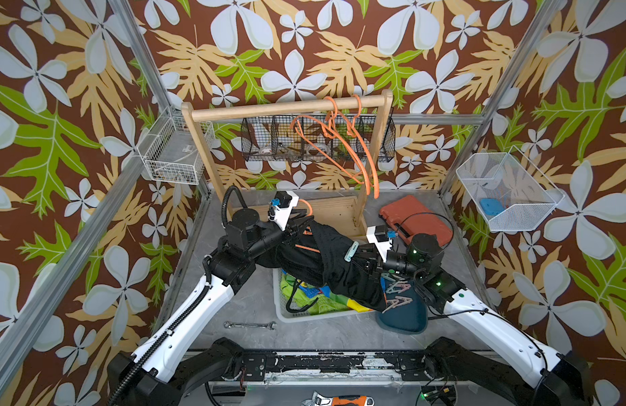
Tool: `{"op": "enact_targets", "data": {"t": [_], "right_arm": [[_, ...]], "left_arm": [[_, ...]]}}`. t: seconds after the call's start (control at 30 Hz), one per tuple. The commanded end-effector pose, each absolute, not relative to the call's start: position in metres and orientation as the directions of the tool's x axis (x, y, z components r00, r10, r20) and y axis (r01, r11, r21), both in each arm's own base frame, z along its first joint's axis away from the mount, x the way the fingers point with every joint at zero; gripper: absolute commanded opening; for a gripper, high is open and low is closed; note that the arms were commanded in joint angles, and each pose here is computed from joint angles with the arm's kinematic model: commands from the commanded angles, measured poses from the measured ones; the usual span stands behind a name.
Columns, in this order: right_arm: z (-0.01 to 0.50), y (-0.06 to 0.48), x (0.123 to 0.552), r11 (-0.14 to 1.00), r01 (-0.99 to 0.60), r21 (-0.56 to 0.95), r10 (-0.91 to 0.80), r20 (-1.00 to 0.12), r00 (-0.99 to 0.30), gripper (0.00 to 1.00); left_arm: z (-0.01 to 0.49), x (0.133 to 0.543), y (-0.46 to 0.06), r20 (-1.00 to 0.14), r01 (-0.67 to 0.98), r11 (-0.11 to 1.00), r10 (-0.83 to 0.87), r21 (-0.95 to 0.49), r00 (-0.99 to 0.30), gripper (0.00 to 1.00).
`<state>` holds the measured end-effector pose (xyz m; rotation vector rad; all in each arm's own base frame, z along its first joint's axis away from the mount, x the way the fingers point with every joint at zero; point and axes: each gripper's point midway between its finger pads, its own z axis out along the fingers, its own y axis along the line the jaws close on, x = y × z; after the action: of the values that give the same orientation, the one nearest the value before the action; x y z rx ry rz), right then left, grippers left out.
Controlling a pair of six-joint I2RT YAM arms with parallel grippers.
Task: Remove the clothespins securing shorts to the hanger
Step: Place the hanger in the basket, then remove the clothespin from the hanger.
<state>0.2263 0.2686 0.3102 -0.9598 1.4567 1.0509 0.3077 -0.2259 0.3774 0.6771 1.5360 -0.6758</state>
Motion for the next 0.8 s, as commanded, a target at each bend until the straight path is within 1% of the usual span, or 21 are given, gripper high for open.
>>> {"op": "enact_targets", "data": {"t": [0.0,0.07,0.27,0.37,0.4,0.43,0.47,0.53,0.6,0.67,0.7,0.77], "right_arm": [[0.326,0.270,0.227,0.283,-0.958,0.056,0.005,-0.998,-0.057,0.00],[0.325,0.271,0.230,0.285,-0.957,0.055,0.000,-0.998,-0.057,0.00],[0.322,0.276,0.237,0.285,-0.957,0.061,-0.008,-0.998,-0.066,0.00],[0.318,0.276,0.243,0.310,-0.949,0.063,-0.026,-0.997,-0.075,0.00],[0.316,0.275,0.247,0.329,-0.942,0.063,-0.037,-0.996,-0.079,0.07],[0.314,0.273,0.250,0.350,-0.935,0.057,-0.051,-0.996,-0.079,0.18],[0.313,0.271,0.253,0.377,-0.925,0.046,-0.066,-0.995,-0.076,0.32],[0.313,0.261,0.261,0.450,-0.893,0.019,-0.098,-0.993,-0.070,0.48],[0.315,0.247,0.270,0.544,-0.839,-0.015,-0.127,-0.990,-0.065,0.58],[0.320,0.228,0.278,0.646,-0.761,-0.053,-0.148,-0.987,-0.057,0.64],[0.323,0.219,0.280,0.685,-0.725,-0.066,-0.151,-0.987,-0.053,0.66],[0.325,0.204,0.278,0.745,-0.659,-0.102,-0.168,-0.985,-0.037,0.68]], "left_arm": [[0.387,0.307,-0.228,-0.999,0.764,0.646,0.025,-0.006,-0.029,0.15],[0.385,0.308,-0.228,-0.999,0.762,0.647,0.030,-0.003,-0.029,0.00],[0.378,0.309,-0.223,-0.999,0.743,0.669,0.039,0.012,-0.019,0.00],[0.377,0.309,-0.215,-0.999,0.712,0.701,0.047,0.033,0.000,0.00],[0.377,0.311,-0.212,-0.999,0.699,0.714,0.052,0.040,0.003,0.00],[0.376,0.312,-0.209,-0.998,0.684,0.728,0.060,0.047,0.005,0.00],[0.375,0.314,-0.206,-0.998,0.668,0.743,0.070,0.054,0.002,0.00],[0.370,0.319,-0.201,-0.997,0.636,0.770,0.083,0.058,-0.010,0.00],[0.364,0.321,-0.198,-0.996,0.621,0.781,0.092,0.059,-0.021,0.00],[0.359,0.323,-0.195,-0.994,0.606,0.793,0.102,0.063,-0.031,0.00],[0.356,0.325,-0.194,-0.993,0.596,0.800,0.108,0.065,-0.037,0.00],[0.351,0.328,-0.192,-0.991,0.585,0.808,0.122,0.070,-0.049,0.00]]}}
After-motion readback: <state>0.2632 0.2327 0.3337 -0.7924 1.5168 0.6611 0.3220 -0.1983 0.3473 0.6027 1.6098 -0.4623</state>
